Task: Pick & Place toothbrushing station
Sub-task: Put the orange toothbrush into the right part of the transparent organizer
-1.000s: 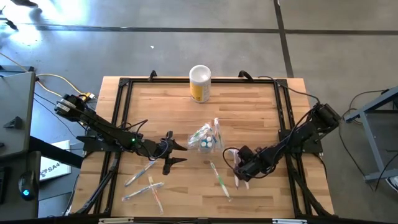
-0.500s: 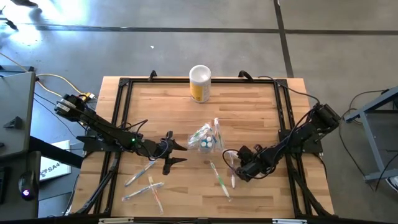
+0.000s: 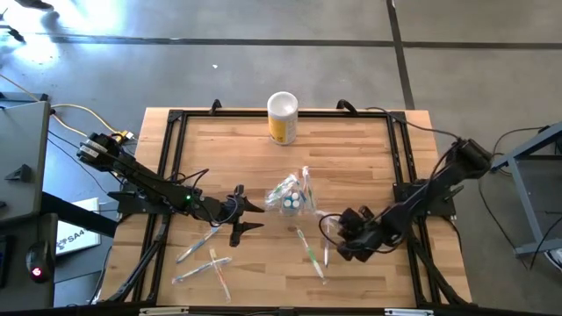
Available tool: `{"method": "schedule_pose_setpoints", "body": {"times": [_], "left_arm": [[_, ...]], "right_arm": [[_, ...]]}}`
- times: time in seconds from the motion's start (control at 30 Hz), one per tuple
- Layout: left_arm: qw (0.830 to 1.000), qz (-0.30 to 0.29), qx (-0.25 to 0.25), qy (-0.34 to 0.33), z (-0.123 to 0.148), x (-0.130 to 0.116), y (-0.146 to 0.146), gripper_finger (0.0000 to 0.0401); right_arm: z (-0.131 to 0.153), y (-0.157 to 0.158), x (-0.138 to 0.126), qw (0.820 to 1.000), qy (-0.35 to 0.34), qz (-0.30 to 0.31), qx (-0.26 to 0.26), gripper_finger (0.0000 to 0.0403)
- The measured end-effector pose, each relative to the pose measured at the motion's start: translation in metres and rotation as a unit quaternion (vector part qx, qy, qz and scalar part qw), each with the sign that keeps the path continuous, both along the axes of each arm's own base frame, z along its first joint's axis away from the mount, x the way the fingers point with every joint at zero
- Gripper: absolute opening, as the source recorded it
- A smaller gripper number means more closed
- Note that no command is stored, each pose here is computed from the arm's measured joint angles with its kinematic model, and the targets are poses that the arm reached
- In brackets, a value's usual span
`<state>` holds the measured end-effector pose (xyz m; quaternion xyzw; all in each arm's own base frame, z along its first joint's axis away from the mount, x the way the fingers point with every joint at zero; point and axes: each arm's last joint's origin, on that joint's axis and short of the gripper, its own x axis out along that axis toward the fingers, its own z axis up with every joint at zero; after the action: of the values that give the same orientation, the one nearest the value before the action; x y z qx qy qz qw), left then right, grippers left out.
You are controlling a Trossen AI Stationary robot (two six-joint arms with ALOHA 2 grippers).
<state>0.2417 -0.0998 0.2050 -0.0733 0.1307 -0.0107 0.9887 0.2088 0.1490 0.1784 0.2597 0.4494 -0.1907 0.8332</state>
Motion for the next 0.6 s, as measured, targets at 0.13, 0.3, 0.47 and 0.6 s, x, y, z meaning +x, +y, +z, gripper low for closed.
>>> {"method": "schedule_pose_setpoints", "body": {"times": [0.13, 0.3, 0.47, 0.6], "left_arm": [[1.0, 0.001, -0.006, 0.0, 0.0, 0.0, 0.0, 0.02], [1.0, 0.005, -0.021, 0.002, 0.0, 0.0, 0.0, 0.02], [0.999, 0.009, -0.033, 0.004, 0.0, 0.0, 0.0, 0.02], [0.999, 0.012, -0.043, 0.006, -0.001, 0.0, 0.0, 0.02]], "right_arm": [[0.026, 0.004, -0.009, 0.998, -0.065, 0.02, -0.015, 0.0009], [0.053, 0.008, -0.028, 0.985, -0.139, 0.065, -0.074, 0.0008], [0.07, 0.011, -0.053, 0.96, -0.212, 0.075, -0.168, 0.0008], [0.076, 0.019, -0.067, 0.925, -0.264, 0.085, -0.262, 0.0008]]}}
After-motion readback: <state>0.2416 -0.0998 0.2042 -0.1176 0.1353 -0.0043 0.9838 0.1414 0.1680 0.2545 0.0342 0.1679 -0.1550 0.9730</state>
